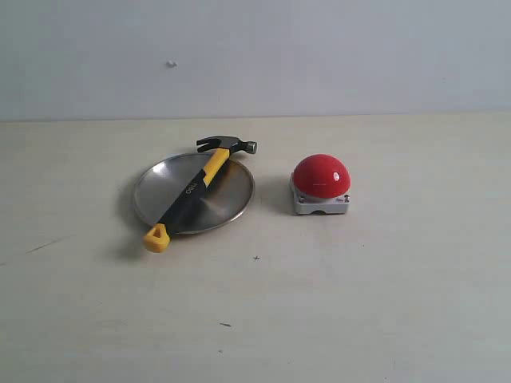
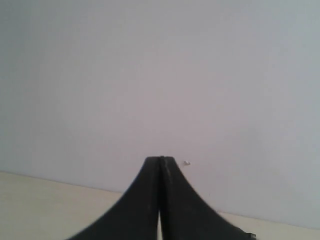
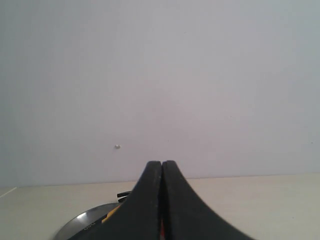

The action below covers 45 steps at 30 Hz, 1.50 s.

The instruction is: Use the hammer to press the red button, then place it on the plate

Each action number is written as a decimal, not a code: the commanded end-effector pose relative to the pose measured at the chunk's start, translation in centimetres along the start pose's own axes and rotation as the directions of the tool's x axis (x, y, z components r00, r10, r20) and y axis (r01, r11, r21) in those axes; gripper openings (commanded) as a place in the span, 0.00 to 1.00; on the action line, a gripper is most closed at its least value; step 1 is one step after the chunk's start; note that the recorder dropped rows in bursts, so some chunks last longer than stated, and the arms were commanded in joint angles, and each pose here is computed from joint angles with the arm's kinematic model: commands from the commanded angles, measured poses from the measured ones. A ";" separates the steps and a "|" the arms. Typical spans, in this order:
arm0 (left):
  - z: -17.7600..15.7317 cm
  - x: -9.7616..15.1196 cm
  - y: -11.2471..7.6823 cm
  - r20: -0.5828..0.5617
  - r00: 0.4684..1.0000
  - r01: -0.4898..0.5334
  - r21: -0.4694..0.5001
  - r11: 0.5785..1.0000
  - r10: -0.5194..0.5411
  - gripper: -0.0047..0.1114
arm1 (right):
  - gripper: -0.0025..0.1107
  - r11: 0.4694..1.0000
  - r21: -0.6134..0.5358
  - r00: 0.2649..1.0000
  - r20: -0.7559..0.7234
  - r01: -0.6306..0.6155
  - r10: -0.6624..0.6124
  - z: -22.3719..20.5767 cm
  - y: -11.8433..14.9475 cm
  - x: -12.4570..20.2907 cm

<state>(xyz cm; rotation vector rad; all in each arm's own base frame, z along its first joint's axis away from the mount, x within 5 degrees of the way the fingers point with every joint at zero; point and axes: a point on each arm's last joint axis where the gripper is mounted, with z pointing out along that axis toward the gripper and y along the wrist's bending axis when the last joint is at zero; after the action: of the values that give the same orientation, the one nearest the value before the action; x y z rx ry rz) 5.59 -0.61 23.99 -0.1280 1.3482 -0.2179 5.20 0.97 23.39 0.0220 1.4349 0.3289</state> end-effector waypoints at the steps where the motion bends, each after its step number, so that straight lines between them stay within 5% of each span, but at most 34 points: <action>1: -0.1 0.3 0.0 -0.001 1.000 -0.010 0.003 1.000 0.010 0.04 | 0.02 1.000 -0.001 1.000 0.002 0.002 -0.002 -0.1 0.0 0.1; 10: -0.4 1.3 1.1 0.011 0.999 0.047 -0.088 0.995 -0.046 0.04 | 0.02 1.000 -0.001 1.000 0.002 0.002 -0.002 -0.1 0.0 0.1; 14: -0.7 2.6 1.8 -0.110 0.985 0.111 -0.186 0.976 -0.133 0.04 | 0.02 1.000 -0.001 1.000 0.002 0.002 -0.002 -0.1 0.0 0.1; 18: -1.0 3.7 2.2 -0.237 0.965 0.055 -0.227 0.972 -0.110 0.04 | 0.02 1.000 -0.001 1.000 0.002 0.002 -0.002 -0.1 0.0 0.1; 25: -1.2 4.2 2.3 -0.297 0.950 0.020 -0.240 0.971 -0.093 0.04 | 0.02 1.000 -0.001 1.000 0.002 0.002 -0.002 -0.1 0.0 0.1; 29: -1.2 4.2 2.4 -0.341 0.932 -0.191 -0.179 0.965 0.122 0.04 | 0.02 1.000 -0.001 1.000 0.002 0.002 -0.002 -0.1 0.0 0.1; 45: -1.3 4.4 2.5 -0.368 0.922 -0.197 -0.183 0.963 0.119 0.04 | 0.02 1.000 -0.001 1.000 0.002 0.002 -0.002 -0.1 0.0 0.1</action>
<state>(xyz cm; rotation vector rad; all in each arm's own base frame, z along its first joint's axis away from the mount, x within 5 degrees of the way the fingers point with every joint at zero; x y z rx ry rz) 5.49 0.81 19.04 -0.1714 1.7379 0.0412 5.20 0.97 23.39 0.0251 1.4350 0.3324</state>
